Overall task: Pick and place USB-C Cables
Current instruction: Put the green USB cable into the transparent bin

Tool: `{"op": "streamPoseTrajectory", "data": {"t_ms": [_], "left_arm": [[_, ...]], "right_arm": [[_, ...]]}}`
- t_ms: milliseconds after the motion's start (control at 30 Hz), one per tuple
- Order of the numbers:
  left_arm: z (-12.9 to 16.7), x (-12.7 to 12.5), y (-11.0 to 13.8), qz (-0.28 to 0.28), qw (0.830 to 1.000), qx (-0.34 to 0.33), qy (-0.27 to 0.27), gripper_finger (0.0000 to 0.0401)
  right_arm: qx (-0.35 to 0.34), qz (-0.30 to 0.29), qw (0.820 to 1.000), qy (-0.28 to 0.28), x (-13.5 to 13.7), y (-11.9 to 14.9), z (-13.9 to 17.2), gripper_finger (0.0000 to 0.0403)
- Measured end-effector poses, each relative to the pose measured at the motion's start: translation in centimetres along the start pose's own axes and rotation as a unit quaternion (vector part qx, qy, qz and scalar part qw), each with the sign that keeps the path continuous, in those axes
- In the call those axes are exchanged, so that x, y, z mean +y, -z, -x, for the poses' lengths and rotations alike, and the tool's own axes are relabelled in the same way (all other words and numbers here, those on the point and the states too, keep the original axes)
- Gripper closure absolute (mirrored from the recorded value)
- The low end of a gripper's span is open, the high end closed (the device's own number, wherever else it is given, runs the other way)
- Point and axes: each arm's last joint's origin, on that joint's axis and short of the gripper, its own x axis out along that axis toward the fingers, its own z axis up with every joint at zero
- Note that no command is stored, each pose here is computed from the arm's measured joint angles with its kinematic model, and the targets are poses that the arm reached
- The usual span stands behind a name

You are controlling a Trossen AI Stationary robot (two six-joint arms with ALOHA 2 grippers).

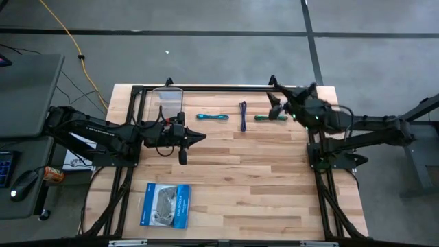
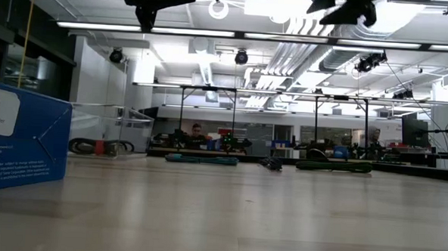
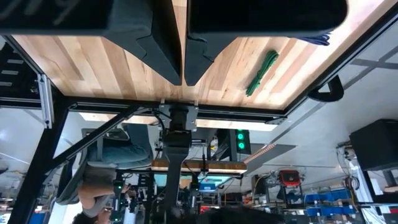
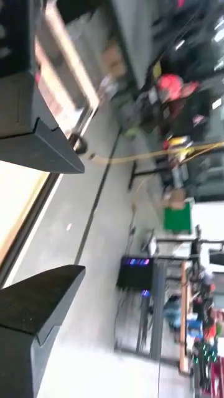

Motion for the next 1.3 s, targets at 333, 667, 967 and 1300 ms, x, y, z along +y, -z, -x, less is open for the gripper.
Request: {"op": "streamPoseTrajectory", "data": {"t_ms": [333, 667, 967, 1300], "left_arm": [[0.0, 0.0, 0.0, 0.000, 1.000, 0.001, 0.001, 0.0401], [0.0, 0.0, 0.0, 0.000, 1.000, 0.002, 0.001, 0.0401], [0.0, 0.0, 0.1, 0.012, 1.000, 0.003, 0.000, 0.0401], [0.0, 0.0, 0.1, 0.012, 1.000, 0.004, 0.000, 0.0401]], "right_arm": [[0.177, 0.071, 0.979, 0.077, 0.2, -3.7, -3.1, 0.0157], [0.238, 0.094, 0.962, 0.091, -0.2, -2.5, -5.1, 0.0157], [0.374, 0.055, 0.917, 0.129, -3.9, 0.3, -6.7, 0.0157], [0.524, 0.079, 0.847, 0.043, -6.2, 6.9, -9.8, 0.0157]]}}
